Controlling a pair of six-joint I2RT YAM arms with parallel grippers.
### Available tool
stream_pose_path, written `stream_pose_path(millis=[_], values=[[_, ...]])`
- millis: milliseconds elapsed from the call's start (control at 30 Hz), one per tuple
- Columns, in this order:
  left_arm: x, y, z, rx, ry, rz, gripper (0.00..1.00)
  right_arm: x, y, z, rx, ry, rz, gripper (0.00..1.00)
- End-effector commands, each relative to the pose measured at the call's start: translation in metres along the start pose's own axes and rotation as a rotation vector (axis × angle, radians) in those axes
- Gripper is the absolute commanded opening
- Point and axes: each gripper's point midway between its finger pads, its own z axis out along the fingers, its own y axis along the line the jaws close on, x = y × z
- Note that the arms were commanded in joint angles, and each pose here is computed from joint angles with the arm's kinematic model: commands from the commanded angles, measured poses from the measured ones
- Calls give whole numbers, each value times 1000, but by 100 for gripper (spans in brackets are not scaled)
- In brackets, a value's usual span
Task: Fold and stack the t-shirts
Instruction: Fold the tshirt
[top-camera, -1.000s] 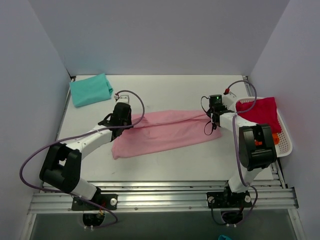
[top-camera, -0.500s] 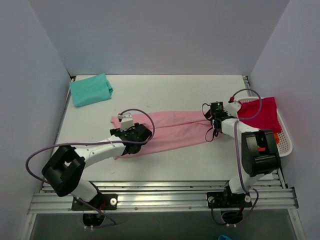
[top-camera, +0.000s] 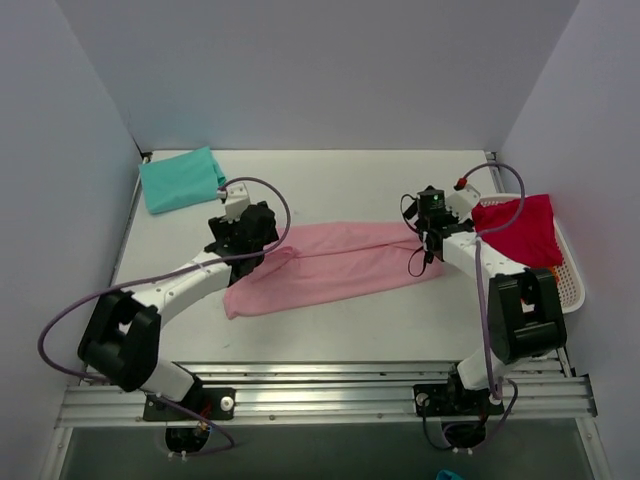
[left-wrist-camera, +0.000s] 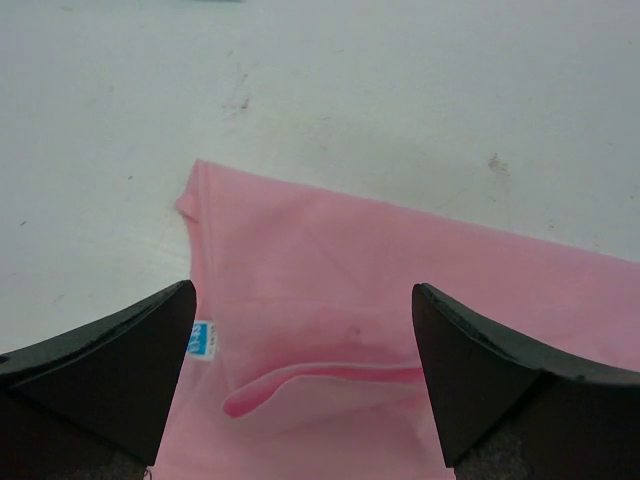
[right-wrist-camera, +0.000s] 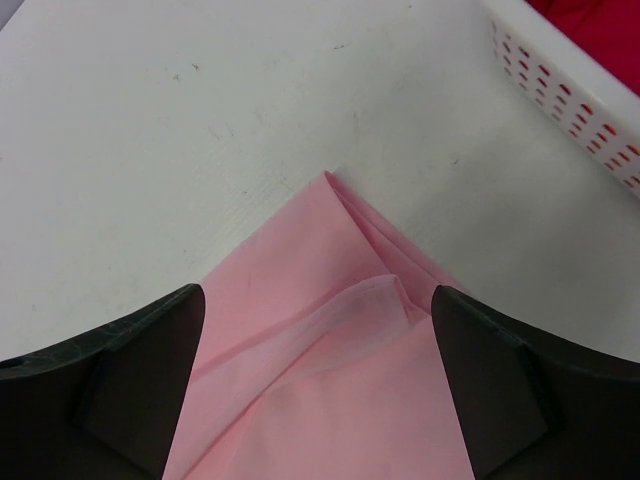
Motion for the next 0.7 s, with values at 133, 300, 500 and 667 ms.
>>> stream_pose_path(millis=[133,300,500,667], values=[[6,-65,70,205,64,47,93,11,13,10,-43,22,-43,66],[32,-67,96,211,136,41,76,6,8,10,-30,10,-43,32],[38,-64,79,261,158,18,46,3,7,10,-25,1,-36,30],[49,-62,44,307,174,24,39,10,2,14,-13,16,-43,30]])
